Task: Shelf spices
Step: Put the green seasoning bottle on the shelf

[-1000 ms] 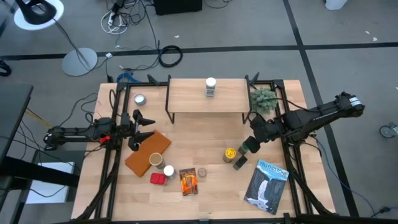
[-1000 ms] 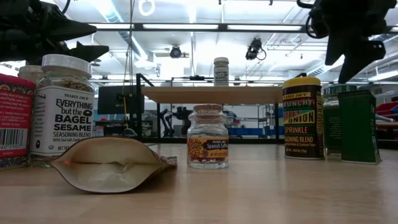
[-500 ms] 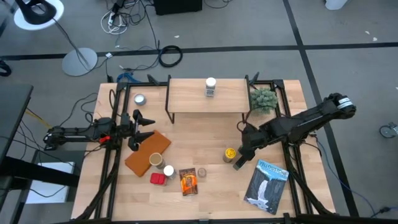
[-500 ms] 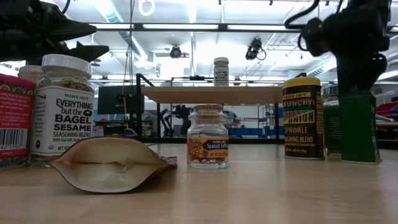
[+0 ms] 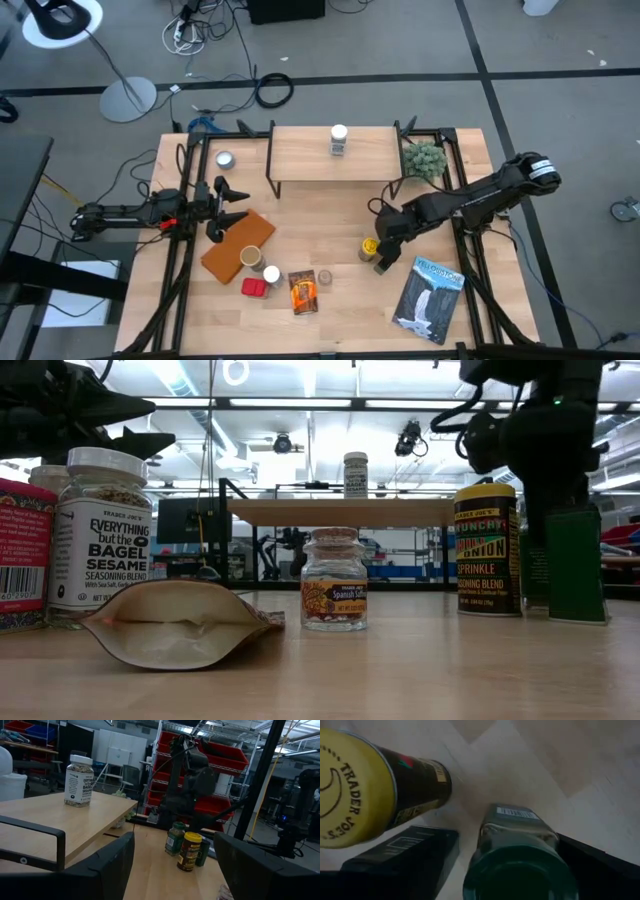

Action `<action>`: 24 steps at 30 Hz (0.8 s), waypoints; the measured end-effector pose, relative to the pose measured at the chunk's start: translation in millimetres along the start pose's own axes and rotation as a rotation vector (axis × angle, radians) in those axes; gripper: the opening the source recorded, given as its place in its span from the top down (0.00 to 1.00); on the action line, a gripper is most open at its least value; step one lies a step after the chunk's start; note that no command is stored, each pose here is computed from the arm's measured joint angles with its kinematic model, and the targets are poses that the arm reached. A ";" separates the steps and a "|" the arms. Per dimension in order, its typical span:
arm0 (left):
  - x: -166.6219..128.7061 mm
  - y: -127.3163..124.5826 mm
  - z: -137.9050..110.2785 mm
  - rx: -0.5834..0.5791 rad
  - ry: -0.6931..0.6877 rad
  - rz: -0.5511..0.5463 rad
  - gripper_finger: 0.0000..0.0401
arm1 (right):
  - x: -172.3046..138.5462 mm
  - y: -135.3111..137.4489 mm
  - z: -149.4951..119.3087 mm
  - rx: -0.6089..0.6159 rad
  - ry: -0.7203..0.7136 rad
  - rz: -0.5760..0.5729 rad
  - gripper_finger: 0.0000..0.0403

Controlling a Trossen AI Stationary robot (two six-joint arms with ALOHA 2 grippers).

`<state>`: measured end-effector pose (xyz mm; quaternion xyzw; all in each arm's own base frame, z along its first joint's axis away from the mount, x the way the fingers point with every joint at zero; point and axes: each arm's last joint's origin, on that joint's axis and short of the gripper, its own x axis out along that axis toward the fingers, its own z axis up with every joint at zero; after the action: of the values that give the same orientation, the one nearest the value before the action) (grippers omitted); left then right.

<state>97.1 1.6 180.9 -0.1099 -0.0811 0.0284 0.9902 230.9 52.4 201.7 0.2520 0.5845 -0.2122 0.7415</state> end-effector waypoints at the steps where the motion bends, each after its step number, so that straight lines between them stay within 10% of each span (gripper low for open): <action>1: 0.0 0.0 0.0 0.000 0.000 0.000 0.31 | -0.4 -0.6 1.3 0.000 0.005 0.007 0.15; 13: 0.0 0.0 0.0 0.000 0.000 0.000 0.31 | -0.6 -12.1 3.9 0.064 0.073 -0.029 0.52; 24: 0.0 0.0 0.0 0.000 0.000 0.000 0.31 | -23.9 -6.1 13.4 0.112 0.062 -0.020 0.52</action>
<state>97.1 1.6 180.9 -0.1099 -0.0811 0.0284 0.9902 232.0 39.7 226.7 0.2940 0.5970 -0.2441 0.7054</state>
